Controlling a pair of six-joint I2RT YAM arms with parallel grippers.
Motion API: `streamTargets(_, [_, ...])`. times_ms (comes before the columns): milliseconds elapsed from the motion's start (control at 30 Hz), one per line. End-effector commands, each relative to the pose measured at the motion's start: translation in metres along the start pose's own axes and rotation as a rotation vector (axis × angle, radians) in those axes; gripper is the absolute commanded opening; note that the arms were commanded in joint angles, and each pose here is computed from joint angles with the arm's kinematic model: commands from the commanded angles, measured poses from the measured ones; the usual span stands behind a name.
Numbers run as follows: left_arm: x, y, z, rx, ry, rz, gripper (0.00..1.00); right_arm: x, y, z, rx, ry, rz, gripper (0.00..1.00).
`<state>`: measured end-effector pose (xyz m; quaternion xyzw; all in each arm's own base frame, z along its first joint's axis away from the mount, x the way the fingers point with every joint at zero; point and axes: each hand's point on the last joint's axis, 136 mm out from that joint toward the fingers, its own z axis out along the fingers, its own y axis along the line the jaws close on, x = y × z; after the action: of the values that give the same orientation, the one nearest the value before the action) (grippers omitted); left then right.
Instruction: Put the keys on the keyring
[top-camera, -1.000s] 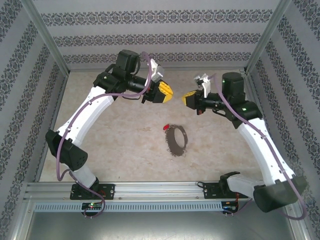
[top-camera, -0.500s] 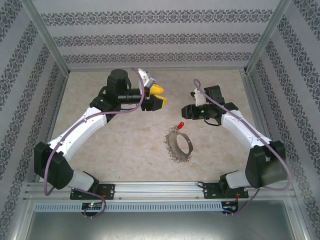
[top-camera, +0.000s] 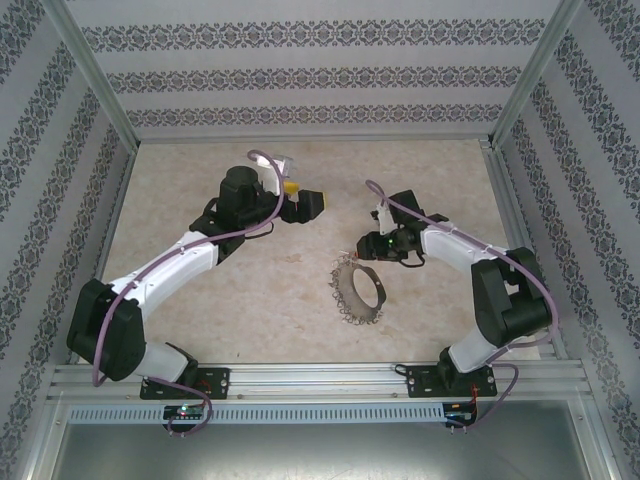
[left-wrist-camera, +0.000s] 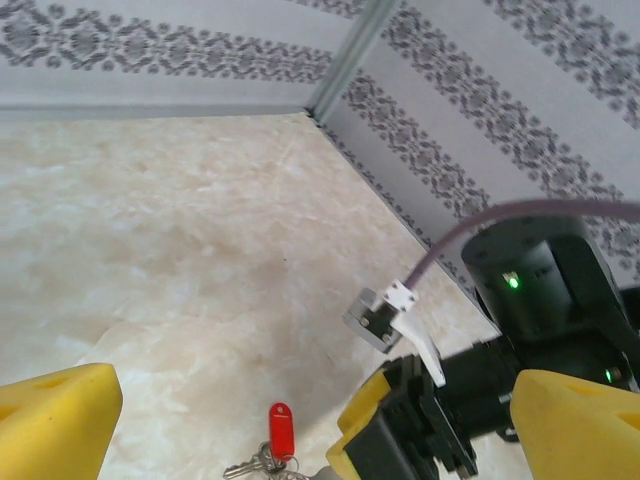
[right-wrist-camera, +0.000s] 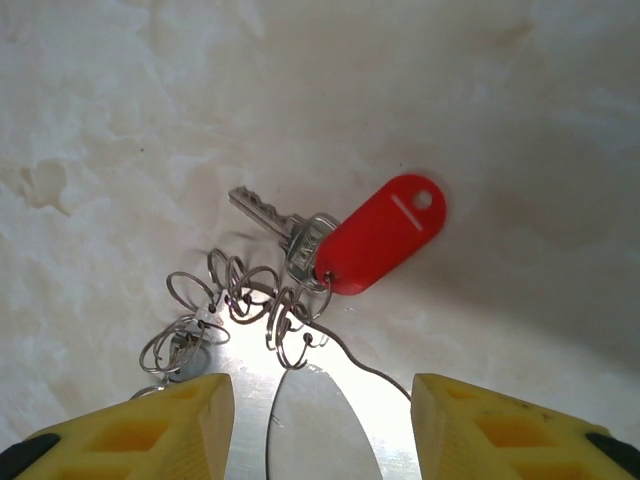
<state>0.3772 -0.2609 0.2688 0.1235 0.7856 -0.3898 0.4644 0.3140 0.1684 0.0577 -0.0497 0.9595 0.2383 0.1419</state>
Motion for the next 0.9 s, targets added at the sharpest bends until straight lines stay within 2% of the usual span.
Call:
streamTargets(0, [-0.006, 0.017, -0.011, -0.098, -0.046, -0.132, 1.00, 0.008, -0.009, -0.001, 0.041, -0.012, 0.038, 0.51])
streamTargets(367, [0.097, 0.055, 0.021, -0.216, 0.266, -0.372, 1.00, 0.033, -0.009, -0.016, 0.044, -0.033, 0.075, 0.52])
streamTargets(567, [0.166, 0.042, 0.022, -0.346, 0.463, -0.346, 1.00, 0.017, -0.016, -0.035, 0.063, -0.117, 0.101, 0.53])
streamTargets(733, [0.209, 0.027, 0.019, -0.426, 0.514, -0.354, 0.97, -0.009, -0.027, -0.048, 0.022, -0.202, 0.173, 0.54])
streamTargets(867, [0.222, 0.012, 0.015, -0.488, 0.467, -0.399, 0.94, -0.024, -0.030, -0.049, -0.011, -0.227, 0.193, 0.54])
